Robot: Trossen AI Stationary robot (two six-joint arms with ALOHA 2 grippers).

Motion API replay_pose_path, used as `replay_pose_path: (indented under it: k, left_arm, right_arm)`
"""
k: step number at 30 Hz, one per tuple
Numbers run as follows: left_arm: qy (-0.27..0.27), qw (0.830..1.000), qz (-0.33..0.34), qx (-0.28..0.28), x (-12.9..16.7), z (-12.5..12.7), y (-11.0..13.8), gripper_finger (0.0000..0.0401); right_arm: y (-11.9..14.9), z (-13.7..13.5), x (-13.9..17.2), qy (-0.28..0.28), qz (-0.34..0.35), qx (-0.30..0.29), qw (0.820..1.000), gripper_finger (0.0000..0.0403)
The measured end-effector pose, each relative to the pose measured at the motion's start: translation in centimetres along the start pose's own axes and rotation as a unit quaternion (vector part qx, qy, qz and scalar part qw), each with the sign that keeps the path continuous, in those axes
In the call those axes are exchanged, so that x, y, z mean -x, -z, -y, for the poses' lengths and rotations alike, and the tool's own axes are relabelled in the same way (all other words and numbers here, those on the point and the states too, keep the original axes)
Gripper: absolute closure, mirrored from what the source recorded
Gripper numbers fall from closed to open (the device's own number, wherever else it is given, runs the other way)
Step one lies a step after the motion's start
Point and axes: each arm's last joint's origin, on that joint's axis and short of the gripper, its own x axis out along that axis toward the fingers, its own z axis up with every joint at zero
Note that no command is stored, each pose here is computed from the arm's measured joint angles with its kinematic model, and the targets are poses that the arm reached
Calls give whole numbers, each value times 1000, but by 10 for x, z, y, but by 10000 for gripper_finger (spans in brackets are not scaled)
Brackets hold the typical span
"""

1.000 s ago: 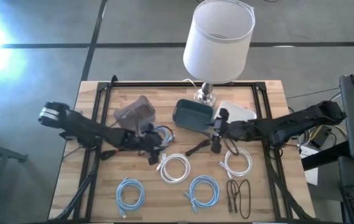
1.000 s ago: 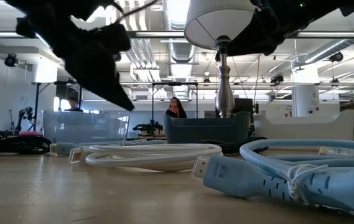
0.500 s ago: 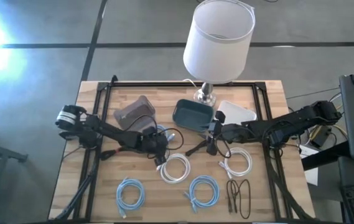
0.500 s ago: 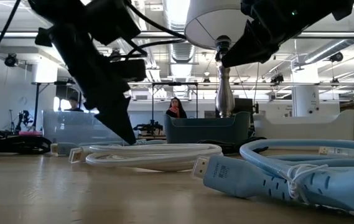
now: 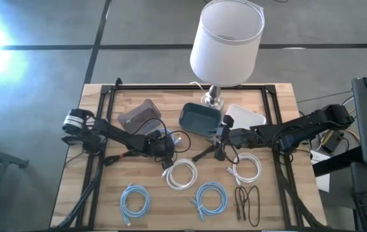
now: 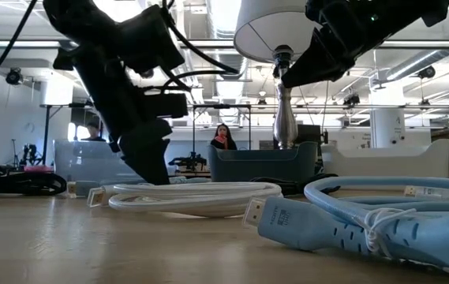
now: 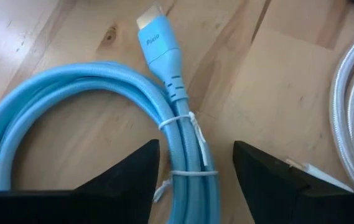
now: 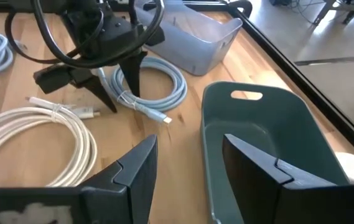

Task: Pick & Place USB Port
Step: Put the top left blue HDMI cable into the black bin

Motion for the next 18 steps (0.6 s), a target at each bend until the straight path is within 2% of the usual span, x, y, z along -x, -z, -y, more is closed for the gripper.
replay_pose_path:
  k: [10,18]
  left_arm:
    - [-7,1000,7,1,3,-2,-3,350]
    - [3,998,57,18,30,-3,-19,356]
  right_arm:
    - [0,0,0,0,0,-5,1000,227]
    - [0,0,0,0,0,-5,1000,227]
